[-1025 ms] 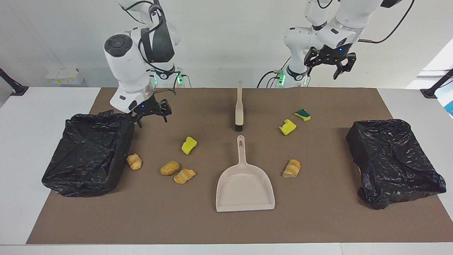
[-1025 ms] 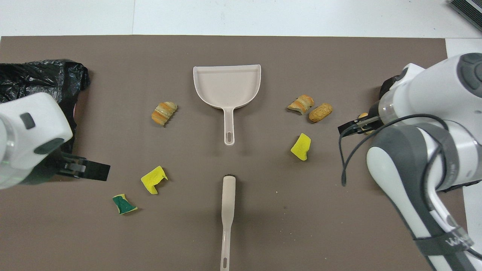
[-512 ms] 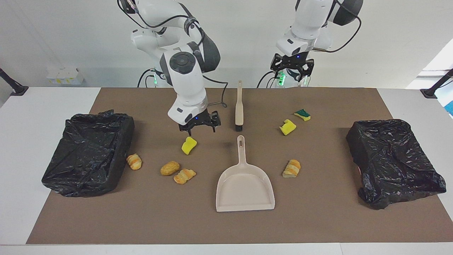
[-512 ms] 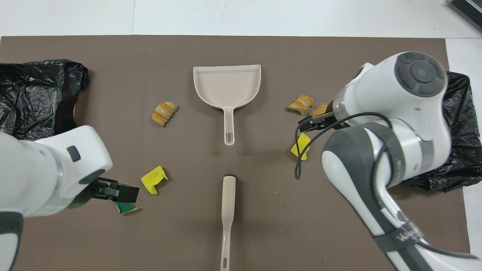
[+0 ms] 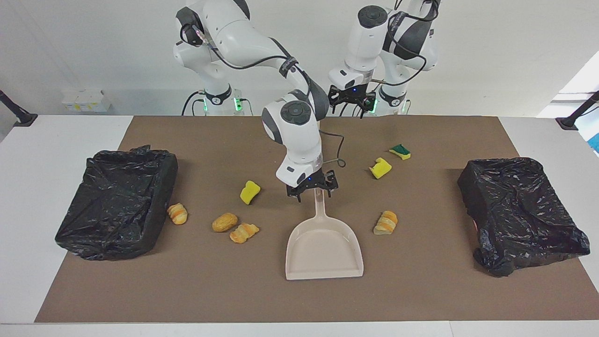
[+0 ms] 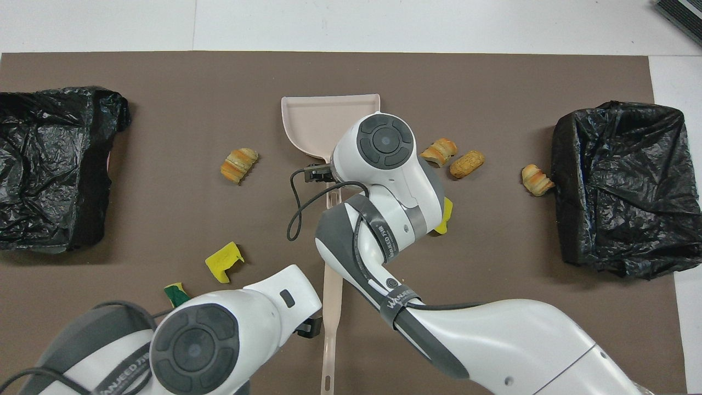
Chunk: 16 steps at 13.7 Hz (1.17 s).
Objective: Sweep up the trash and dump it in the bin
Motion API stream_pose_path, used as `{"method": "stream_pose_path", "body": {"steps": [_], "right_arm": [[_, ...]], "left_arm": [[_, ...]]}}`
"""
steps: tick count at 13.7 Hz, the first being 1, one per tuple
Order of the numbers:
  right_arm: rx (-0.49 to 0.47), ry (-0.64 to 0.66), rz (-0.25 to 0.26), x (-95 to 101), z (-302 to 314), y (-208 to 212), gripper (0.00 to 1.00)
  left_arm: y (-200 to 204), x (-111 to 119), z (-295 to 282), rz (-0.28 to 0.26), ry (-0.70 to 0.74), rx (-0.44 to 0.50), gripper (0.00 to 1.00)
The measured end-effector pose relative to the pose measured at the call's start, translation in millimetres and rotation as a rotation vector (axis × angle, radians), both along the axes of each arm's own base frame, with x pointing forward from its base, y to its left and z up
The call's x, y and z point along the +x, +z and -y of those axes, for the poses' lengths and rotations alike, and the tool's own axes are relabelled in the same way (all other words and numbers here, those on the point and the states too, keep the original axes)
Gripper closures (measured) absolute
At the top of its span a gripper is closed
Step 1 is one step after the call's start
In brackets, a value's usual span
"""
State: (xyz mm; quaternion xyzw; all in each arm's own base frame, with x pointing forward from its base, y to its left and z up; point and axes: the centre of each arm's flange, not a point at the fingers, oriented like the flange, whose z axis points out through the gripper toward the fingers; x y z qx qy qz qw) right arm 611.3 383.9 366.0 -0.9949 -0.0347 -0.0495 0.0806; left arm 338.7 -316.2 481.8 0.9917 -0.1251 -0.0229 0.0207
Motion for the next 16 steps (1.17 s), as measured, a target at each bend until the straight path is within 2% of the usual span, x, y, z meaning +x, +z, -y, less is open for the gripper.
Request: {"method": "stream_pose_path", "body": {"steps": [3,4,5,7,10,11,13,14,16], "right_arm": [[-0.003,-0.003,-0.004,2.0,1.2,-5.2,0.0],[-0.007,-0.002,-0.01,1.0,1.4,-6.9,0.06],[-0.01,0.0,-0.017,-0.7,0.7,-9.1,0.07],[-0.015,0.008,-0.024,-5.0,-2.7,-13.3,0.23],[-0.021,0.013,-0.033,-9.2,-4.2,-17.7,0.28],[-0.024,0.015,-0.031,-9.5,-3.9,-17.6,0.34],[-0.032,0.021,-0.024,-9.6,-3.4,-16.0,0.59],[-0.036,0.025,-0.021,-9.8,-3.0,-15.4,0.69],[-0.045,0.064,-0.017,-10.0,-1.0,-14.7,0.69]], "left_arm": [[-33.6,-24.3,17.6,-0.019,-0.015,0.021,0.0],[-46.4,-31.1,24.8,-0.021,-0.029,0.024,0.0],[-60.9,-37.5,32.9,-0.021,-0.04,0.025,0.0],[-89.1,-49.2,47.1,-0.029,-0.06,0.036,0.0],[-120.6,-61.1,58.6,-0.043,-0.087,0.053,0.0],[-126.0,-63.2,59.3,-0.045,-0.091,0.057,0.0],[-134.2,-69.0,57.7,-0.054,-0.1,0.068,0.0],[-137.4,-71.3,56.7,-0.058,-0.103,0.073,0.0],[-140.4,-74.4,56.2,-0.061,-0.108,0.078,0.0]]}}
